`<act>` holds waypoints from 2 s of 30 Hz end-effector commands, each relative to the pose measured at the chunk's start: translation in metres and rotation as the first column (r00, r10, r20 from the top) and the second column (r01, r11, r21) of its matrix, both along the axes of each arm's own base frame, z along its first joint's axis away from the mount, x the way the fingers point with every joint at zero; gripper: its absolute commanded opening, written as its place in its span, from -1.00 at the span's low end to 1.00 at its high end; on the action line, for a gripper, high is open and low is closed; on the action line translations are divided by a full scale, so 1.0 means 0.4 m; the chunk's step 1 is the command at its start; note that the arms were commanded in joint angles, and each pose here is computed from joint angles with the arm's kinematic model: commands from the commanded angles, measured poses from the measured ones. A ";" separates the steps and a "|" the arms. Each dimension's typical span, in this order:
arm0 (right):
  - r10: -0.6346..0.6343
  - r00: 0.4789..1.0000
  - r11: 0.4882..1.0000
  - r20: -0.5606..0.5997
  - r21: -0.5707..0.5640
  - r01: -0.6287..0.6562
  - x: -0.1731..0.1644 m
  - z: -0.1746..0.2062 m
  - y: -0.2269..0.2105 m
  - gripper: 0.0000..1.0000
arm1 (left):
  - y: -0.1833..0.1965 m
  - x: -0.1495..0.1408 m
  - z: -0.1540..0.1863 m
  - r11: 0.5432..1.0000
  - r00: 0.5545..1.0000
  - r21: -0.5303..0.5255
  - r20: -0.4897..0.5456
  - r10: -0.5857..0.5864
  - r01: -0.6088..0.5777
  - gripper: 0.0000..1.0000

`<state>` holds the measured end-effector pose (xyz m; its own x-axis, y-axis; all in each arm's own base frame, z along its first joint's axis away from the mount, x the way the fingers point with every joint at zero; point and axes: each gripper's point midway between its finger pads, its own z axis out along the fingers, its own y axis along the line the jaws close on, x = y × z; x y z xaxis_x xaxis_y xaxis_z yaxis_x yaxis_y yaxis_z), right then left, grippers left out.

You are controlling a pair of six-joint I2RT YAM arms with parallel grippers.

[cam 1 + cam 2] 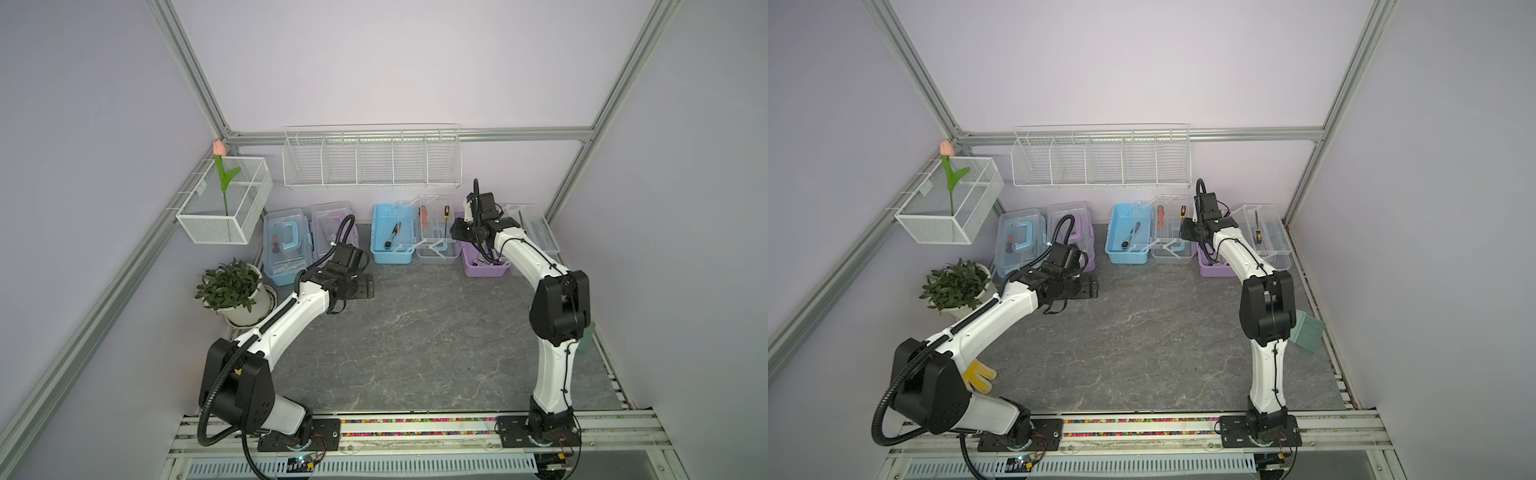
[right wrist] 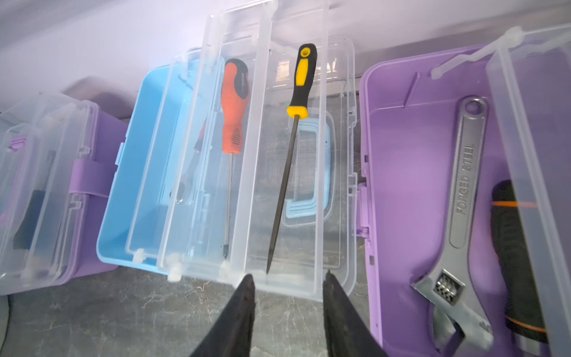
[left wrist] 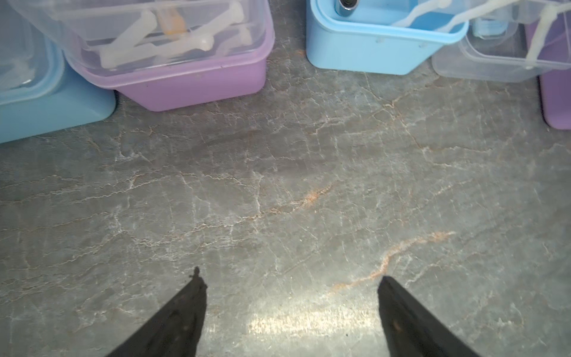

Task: Close toolboxes
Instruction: Move the toolbox to the center of the board.

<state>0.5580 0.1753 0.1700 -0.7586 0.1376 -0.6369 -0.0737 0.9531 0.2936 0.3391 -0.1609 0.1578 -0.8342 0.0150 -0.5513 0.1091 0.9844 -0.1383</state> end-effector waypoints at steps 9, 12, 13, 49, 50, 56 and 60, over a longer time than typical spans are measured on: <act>0.056 0.992 0.991 -0.116 -0.114 -0.069 0.022 -0.050 -0.020 -0.43 | -0.006 -0.102 0.039 0.997 1.000 -0.078 -0.004 -0.027 0.026 0.78; 0.068 0.989 0.989 -0.129 -0.124 -0.084 0.023 -0.053 -0.024 -0.51 | -0.023 -0.101 0.075 0.991 0.999 -0.130 0.026 -0.037 0.041 0.78; 0.075 0.989 0.987 -0.130 -0.128 -0.092 0.022 -0.053 -0.024 -0.54 | -0.023 -0.099 0.084 0.990 0.999 -0.134 0.036 -0.035 0.040 0.77; 0.162 0.948 0.984 -0.275 -0.031 -0.177 -0.333 -0.101 -0.060 -0.86 | 0.001 -0.092 0.051 0.997 1.000 -0.080 0.028 -0.004 0.007 0.79; 0.163 0.945 0.984 -0.285 -0.022 -0.177 -0.359 -0.107 -0.062 -0.86 | 0.004 -0.089 0.052 0.997 0.999 -0.071 0.032 0.001 0.002 0.78; 0.169 0.928 0.984 -0.332 0.009 -0.176 -0.544 -0.124 -0.068 -0.86 | 0.001 -0.053 0.077 0.999 0.998 -0.042 0.067 -0.004 0.007 0.74; 0.207 0.897 0.976 -0.391 0.014 -0.219 -0.666 -0.146 -0.054 -0.86 | -0.019 -0.009 0.097 0.999 0.996 -0.043 0.086 -0.020 0.024 0.73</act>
